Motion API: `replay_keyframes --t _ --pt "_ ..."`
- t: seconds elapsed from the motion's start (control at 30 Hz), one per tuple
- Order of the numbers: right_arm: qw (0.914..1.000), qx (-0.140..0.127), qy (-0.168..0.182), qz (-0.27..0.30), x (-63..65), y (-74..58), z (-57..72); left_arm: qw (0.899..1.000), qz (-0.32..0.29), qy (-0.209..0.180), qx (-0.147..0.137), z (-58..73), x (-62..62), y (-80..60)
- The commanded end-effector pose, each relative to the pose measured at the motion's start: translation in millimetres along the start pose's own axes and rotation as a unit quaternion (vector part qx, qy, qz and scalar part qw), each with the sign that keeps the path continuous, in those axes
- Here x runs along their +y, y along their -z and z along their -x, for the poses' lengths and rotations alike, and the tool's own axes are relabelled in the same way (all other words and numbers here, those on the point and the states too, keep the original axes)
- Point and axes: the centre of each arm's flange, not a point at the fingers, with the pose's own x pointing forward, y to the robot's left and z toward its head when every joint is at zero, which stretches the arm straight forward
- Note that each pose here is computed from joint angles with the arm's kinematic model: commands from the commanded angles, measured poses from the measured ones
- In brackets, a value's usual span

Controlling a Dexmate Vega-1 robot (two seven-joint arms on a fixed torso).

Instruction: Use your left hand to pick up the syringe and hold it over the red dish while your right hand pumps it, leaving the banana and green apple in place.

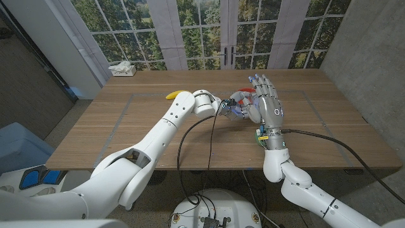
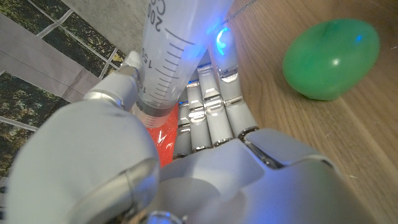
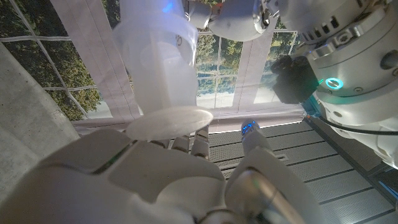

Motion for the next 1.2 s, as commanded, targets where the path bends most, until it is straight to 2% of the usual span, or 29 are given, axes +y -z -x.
replay_keyframes --t 0.03,0.67,1.2 --pt "1.0000 0.003 -0.004 0.000 5.9 1.8 -3.8 1.000 0.003 -0.001 -0.004 2.4 0.8 1.7" --pt "0.9999 0.000 -0.014 -0.001 12.8 0.0 -9.6 1.000 0.004 0.001 -0.005 5.2 1.0 5.4" --pt "0.9997 0.006 -0.025 0.003 24.0 0.7 -18.0 1.000 0.007 0.001 -0.006 5.5 6.6 0.1"
